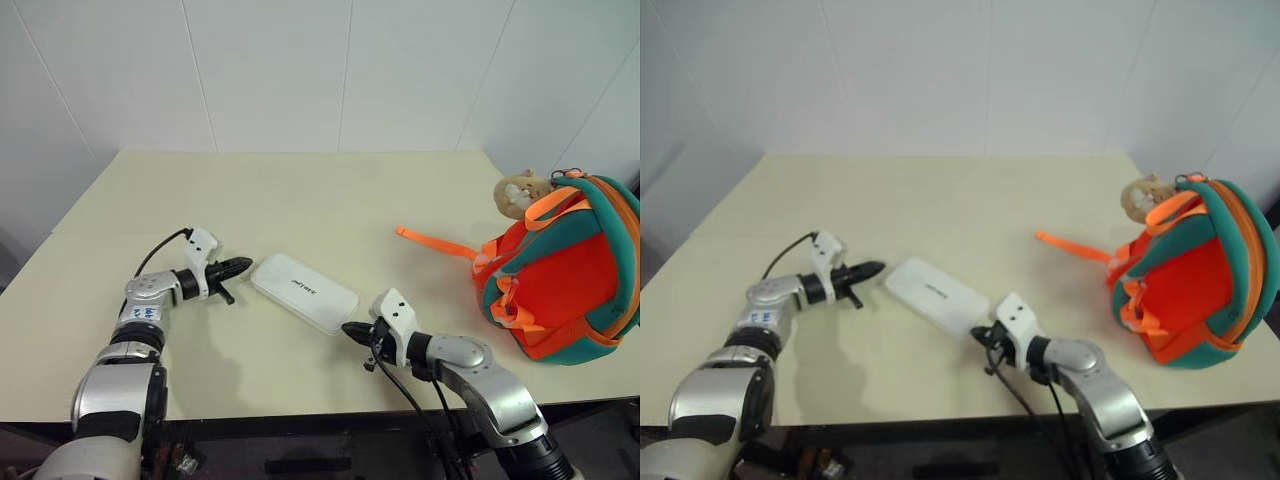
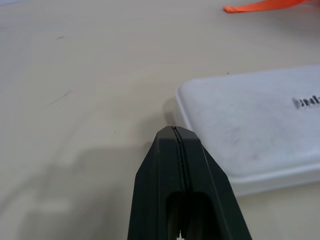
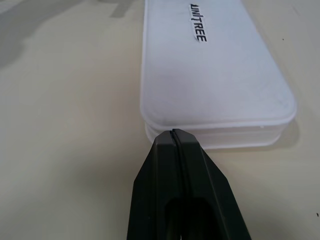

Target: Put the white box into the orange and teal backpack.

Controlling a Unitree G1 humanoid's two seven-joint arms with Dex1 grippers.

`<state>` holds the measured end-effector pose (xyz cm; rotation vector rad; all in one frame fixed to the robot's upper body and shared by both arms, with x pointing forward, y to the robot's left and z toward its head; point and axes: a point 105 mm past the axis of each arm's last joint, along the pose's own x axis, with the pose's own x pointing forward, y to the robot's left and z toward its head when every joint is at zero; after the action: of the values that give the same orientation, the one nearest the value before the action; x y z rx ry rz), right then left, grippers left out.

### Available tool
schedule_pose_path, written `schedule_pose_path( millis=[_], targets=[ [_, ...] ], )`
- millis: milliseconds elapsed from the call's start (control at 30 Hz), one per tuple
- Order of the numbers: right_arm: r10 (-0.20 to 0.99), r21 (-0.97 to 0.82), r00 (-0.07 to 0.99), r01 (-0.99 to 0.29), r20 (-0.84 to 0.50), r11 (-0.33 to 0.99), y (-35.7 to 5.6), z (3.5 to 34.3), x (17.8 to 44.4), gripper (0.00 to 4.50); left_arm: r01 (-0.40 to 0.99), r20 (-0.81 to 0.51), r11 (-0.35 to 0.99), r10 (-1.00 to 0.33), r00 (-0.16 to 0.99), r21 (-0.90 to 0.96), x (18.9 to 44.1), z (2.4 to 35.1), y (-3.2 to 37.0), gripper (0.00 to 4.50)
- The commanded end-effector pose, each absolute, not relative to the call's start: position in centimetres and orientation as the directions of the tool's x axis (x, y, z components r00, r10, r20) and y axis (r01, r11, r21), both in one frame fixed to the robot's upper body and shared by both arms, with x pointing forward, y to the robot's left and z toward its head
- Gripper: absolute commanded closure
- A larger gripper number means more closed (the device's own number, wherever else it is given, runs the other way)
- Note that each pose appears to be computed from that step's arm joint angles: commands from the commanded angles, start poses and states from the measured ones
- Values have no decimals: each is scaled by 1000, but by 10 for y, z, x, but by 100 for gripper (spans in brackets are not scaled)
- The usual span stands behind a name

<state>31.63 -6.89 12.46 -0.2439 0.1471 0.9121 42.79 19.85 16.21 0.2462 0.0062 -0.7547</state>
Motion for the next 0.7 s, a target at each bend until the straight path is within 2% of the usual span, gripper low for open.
schedule_pose_path(
  millis=[33, 300, 500, 700],
  targets=[
    [771, -166, 607, -795, -193, 584, -62, 135, 311, 448, 677, -92, 692, -679, 728, 252, 432, 170, 191, 450],
    [756, -166, 623, -782, -199, 601, -66, 135, 309, 448, 656, -80, 722, -657, 750, 219, 436, 166, 188, 450],
    [741, -172, 640, -769, -205, 616, -74, 136, 312, 448, 607, 52, 781, -619, 784, 149, 437, 191, 206, 450],
    [742, -172, 640, -769, -202, 616, -73, 138, 312, 448, 610, -80, 771, -607, 791, 181, 439, 168, 202, 450]
  ],
)
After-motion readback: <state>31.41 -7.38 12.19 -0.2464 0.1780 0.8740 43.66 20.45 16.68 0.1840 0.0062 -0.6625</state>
